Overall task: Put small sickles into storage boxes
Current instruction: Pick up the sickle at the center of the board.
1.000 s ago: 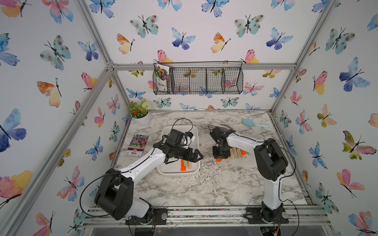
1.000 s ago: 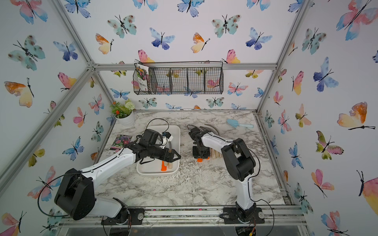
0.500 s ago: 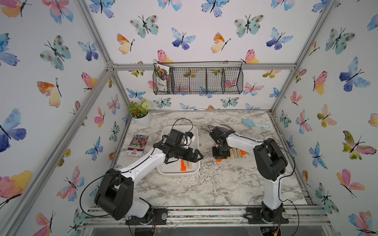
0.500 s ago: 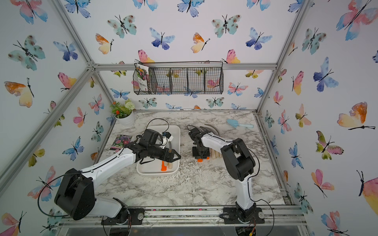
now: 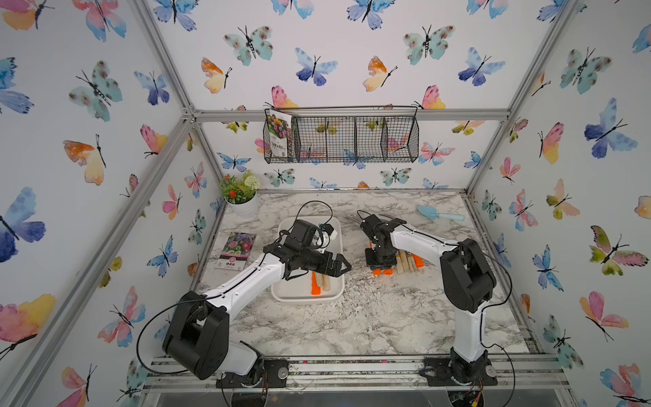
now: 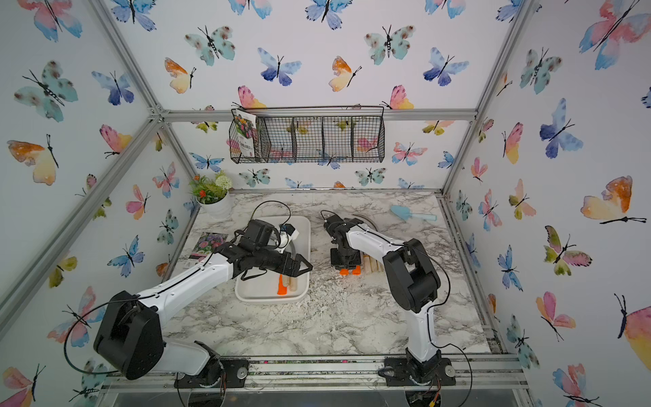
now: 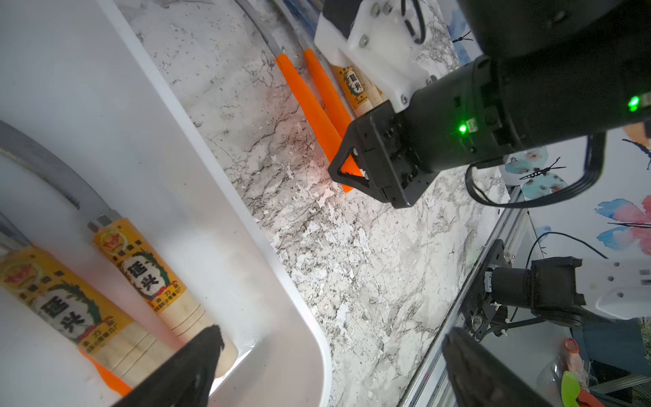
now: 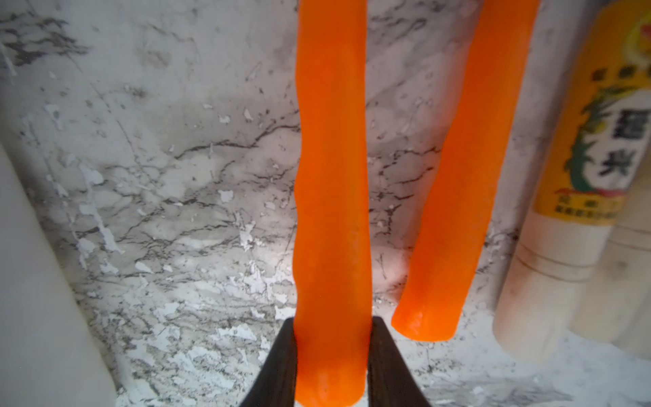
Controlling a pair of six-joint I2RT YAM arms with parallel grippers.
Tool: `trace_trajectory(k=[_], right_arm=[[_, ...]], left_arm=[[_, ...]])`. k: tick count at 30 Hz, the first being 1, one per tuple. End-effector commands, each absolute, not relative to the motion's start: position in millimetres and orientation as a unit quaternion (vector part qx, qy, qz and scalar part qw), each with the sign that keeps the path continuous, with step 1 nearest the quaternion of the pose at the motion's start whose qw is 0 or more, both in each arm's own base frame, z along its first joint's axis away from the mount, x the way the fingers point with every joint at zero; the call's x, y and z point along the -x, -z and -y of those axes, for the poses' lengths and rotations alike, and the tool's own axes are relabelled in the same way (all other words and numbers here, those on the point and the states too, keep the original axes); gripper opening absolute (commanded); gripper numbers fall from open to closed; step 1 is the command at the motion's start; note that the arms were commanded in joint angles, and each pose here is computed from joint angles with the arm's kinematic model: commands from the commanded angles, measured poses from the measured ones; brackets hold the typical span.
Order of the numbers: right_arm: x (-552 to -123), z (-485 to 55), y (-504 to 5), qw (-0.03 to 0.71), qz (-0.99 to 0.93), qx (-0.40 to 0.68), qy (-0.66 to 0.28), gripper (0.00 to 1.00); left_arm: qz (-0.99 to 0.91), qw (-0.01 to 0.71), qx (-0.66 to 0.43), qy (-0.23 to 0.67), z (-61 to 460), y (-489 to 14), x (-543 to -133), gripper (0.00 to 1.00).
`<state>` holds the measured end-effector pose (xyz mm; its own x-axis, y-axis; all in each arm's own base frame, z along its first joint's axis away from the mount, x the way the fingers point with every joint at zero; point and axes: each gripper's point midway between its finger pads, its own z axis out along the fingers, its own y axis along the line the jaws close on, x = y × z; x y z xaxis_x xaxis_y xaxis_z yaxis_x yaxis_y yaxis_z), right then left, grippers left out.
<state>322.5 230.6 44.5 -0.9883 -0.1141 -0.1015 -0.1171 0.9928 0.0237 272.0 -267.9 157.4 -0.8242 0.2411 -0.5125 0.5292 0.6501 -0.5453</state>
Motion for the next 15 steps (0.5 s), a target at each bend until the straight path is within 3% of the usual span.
trace_trajectory(k=[1,15], right_arm=[[-328,-227,-72,0.072,-0.996,0.058,-0.017,0.14],[-332,-236,-95,0.084,-0.994,0.061,-0.039,0.14]], left_arm=[[-0.882,0.213,-0.220,0.359,270,-167,-274,0.98],[-0.882,0.231,-0.217,0.350,264,-184,-273,0.98]])
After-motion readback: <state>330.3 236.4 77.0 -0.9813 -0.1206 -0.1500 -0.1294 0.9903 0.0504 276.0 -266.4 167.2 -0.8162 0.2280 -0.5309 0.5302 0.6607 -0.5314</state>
